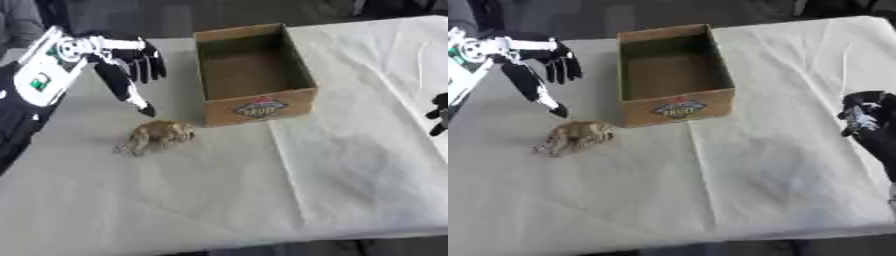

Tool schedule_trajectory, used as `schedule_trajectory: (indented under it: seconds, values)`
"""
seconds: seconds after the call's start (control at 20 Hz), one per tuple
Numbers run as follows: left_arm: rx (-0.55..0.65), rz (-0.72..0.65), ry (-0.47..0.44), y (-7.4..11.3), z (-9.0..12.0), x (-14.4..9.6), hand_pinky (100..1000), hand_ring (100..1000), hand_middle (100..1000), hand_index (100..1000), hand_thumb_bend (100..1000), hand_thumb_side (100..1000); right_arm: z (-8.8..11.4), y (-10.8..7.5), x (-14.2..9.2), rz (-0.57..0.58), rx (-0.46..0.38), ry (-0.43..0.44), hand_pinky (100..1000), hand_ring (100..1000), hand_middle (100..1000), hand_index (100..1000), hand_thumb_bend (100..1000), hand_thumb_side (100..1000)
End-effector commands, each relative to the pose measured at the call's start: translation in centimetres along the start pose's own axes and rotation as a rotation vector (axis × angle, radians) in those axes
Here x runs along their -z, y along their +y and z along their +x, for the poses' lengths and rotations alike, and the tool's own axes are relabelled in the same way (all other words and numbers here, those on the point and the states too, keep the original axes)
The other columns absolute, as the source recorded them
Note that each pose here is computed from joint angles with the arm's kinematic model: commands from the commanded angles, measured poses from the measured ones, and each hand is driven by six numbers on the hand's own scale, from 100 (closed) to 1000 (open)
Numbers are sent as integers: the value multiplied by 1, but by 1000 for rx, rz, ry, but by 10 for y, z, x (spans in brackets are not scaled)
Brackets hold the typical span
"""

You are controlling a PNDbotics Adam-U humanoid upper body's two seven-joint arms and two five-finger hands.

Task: Pick up objects on the table and place them in the box.

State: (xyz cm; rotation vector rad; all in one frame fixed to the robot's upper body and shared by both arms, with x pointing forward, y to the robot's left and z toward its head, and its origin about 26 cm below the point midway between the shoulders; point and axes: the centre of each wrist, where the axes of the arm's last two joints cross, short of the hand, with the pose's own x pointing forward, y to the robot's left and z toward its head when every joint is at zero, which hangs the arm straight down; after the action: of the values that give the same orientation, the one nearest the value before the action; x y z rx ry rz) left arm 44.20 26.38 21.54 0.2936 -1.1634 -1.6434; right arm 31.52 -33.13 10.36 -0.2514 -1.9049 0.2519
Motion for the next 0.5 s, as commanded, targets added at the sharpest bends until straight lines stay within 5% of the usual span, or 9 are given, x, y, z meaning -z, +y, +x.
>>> schedule_trajectory:
  seconds: [0.05,0.5]
  values:
    - [28,-42,17,5,-6,-7,592,591,580,706,757,127,6,-8,3,3,-34,-20,377,559,590,630,100,368]
    - [22,-83,37,-8,-19,-4,602,605,596,715,692,100,7,-7,4,4,-31,-22,377,559,590,629,100,369]
